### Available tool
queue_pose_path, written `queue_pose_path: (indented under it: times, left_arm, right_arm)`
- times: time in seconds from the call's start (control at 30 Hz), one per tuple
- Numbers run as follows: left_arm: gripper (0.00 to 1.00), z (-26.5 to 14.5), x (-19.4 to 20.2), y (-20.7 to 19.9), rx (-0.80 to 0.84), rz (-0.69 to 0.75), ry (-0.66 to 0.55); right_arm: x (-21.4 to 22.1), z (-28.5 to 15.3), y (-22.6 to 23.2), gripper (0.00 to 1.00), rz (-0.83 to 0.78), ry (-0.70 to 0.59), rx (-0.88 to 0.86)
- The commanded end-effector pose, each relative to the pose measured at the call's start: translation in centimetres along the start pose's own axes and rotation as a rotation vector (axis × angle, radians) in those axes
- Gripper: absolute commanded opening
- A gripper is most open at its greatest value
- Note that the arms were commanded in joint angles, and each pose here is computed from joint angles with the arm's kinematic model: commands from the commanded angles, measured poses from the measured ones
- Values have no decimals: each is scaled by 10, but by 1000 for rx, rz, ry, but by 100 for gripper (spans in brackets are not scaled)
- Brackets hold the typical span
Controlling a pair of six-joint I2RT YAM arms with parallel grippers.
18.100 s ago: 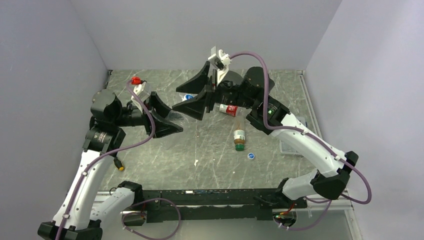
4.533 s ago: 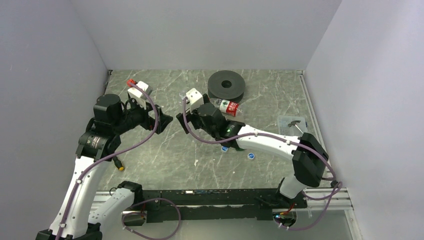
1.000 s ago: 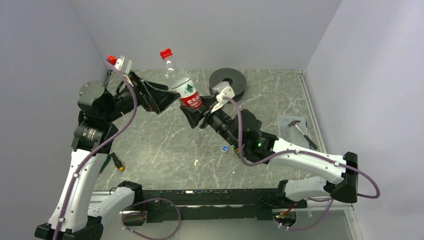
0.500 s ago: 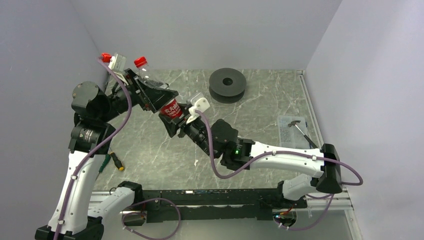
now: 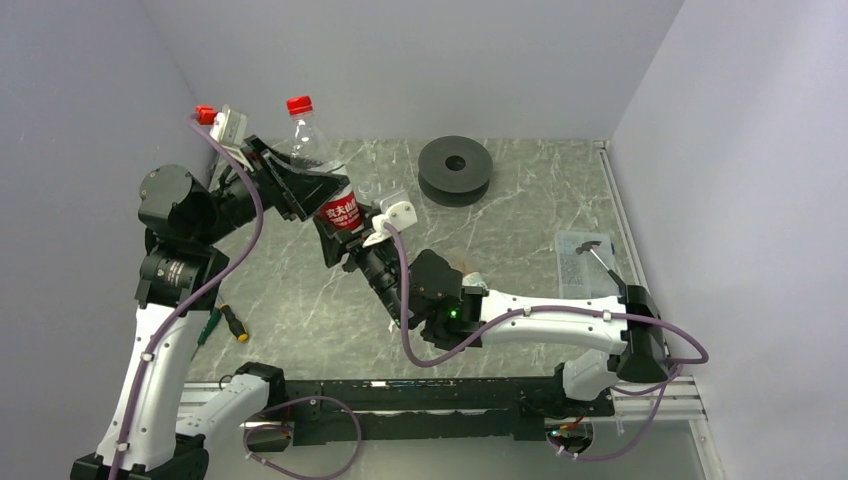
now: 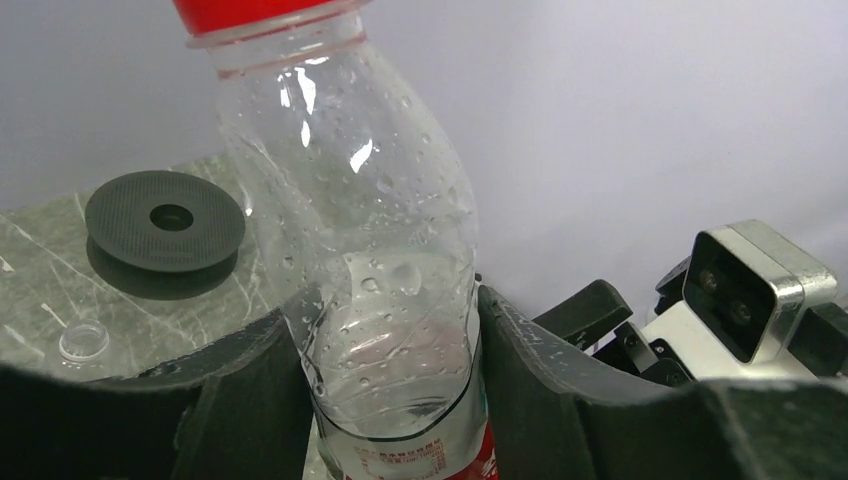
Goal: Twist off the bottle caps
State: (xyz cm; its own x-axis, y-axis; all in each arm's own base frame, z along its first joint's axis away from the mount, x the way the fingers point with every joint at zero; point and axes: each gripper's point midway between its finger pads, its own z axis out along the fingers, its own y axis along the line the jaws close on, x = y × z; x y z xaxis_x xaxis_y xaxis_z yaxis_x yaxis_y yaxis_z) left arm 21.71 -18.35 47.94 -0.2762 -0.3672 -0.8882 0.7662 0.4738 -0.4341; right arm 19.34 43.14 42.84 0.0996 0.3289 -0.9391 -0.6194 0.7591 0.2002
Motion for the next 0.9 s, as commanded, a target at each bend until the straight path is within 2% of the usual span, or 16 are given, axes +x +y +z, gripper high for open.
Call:
queue_pose_path:
  times: [0.0,0.07,0.13,0.33,0.5,0.67,0.87]
  left_arm:
    - [51,-5,-6,-14,48,56,-21]
    - [40,-5,-4,-12,44,61,-19]
    - [34,-5,-3,-10,37,63,-17]
    - [22,-5,-2,-9,38,105,-7]
    - [8,-12,12,-3,46,294,55]
    - [1,-22,40,10,96,560,147]
    - [0,-28,67,12,179,632,224]
  right_arm:
    - [-31,5,4,51,78,-65,20]
    - [-31,6,9,60,80,-56,-3]
    - [-32,5,16,71,82,-50,-41]
    - [-39,-3,45,91,43,1,-233]
    - [-78,-28,38,93,-4,16,-369]
    - [-119,-50,19,93,28,57,-463]
    - [-150,-44,-7,93,110,61,-442]
